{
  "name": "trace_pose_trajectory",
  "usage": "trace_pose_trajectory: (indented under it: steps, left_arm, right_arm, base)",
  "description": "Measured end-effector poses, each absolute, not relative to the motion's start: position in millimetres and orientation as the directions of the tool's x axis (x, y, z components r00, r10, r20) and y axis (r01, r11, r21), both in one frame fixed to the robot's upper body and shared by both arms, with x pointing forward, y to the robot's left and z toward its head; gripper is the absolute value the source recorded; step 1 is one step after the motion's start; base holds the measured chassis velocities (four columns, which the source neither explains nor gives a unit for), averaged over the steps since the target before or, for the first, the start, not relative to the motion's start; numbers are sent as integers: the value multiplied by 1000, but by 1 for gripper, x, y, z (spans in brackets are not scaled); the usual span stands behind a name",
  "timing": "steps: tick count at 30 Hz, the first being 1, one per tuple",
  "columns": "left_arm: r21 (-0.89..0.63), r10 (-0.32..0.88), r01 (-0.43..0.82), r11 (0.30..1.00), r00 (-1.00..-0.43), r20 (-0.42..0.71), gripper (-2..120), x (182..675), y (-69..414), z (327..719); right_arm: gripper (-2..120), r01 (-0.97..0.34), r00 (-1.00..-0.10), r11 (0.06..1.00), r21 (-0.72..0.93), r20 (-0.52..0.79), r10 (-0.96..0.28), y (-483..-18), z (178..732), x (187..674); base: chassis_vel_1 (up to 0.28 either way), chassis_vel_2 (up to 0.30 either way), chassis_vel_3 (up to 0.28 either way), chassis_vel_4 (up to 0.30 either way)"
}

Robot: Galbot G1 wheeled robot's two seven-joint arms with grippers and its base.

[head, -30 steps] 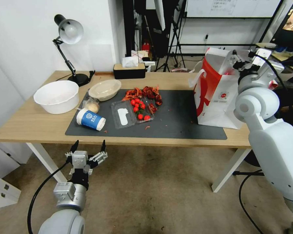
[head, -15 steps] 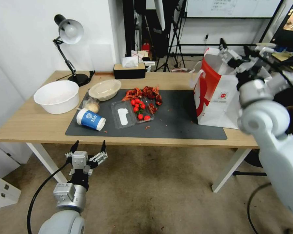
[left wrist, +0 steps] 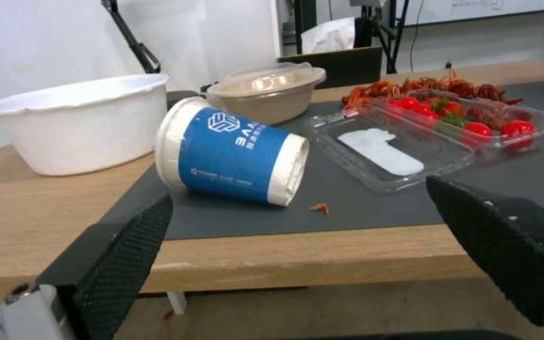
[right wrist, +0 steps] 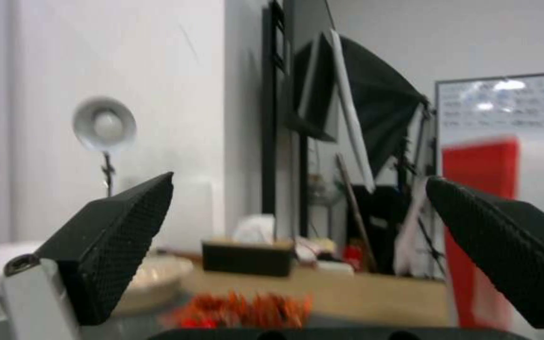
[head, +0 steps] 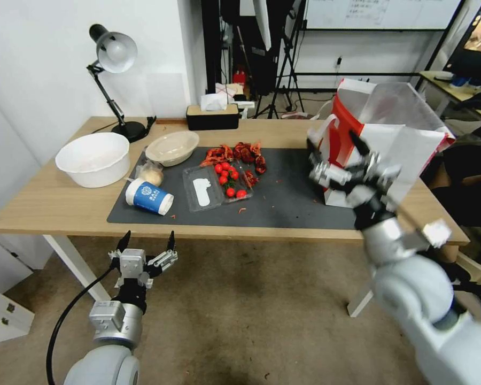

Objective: Pick up the trash from the table and place it into the takeout bag.

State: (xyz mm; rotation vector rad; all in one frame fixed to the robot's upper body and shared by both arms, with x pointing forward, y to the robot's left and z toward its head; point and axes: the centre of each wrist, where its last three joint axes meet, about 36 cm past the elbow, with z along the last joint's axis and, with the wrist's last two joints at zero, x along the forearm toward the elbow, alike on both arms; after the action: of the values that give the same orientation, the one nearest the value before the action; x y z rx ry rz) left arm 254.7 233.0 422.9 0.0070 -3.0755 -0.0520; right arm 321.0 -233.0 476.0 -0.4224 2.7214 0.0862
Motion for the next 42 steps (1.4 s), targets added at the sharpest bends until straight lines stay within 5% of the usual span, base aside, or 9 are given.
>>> trace_pose_trajectory:
  steps: [12, 42]
  left_arm:
    - [36, 0, 2, 999, -998, 67, 100, 256, 235, 420]
    - [8, 22, 23, 1000, -999, 48, 100, 269, 229, 419]
  right_arm:
    - [100, -53, -966, 999, 7, -253, -50, -211, 401, 250]
    - [100, -2, -984, 999, 33, -180, 4, -210, 344, 237]
  base:
    - [0, 0, 0, 0]
    - [0, 0, 0, 0]
